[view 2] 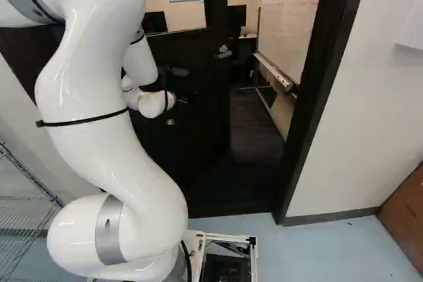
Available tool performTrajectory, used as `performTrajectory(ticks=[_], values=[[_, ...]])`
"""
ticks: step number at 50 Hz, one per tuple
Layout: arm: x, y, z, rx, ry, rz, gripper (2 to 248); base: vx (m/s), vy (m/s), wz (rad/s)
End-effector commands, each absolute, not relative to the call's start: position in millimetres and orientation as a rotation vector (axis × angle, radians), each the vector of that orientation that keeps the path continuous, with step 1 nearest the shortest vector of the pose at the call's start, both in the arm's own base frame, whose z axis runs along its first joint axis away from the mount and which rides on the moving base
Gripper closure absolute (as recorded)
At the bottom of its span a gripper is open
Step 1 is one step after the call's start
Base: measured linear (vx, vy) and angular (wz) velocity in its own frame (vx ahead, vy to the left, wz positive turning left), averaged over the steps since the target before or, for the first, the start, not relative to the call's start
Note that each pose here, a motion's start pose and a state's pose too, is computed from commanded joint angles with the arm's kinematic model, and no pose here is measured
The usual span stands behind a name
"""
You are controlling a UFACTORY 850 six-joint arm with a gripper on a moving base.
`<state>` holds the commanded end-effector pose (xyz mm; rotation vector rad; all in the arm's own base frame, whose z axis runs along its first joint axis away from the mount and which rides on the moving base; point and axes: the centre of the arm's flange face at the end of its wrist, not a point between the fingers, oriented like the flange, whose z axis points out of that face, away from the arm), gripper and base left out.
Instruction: Open the door and move inside
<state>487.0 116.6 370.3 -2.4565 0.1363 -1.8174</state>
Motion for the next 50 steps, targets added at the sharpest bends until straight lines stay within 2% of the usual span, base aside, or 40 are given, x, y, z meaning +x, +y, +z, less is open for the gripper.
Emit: performTrajectory(ticks=[50], values=[[523.1, 160.3, 365.7, -2.406, 0.064, -1.818, 3, 0.0, 0.0, 0.0]])
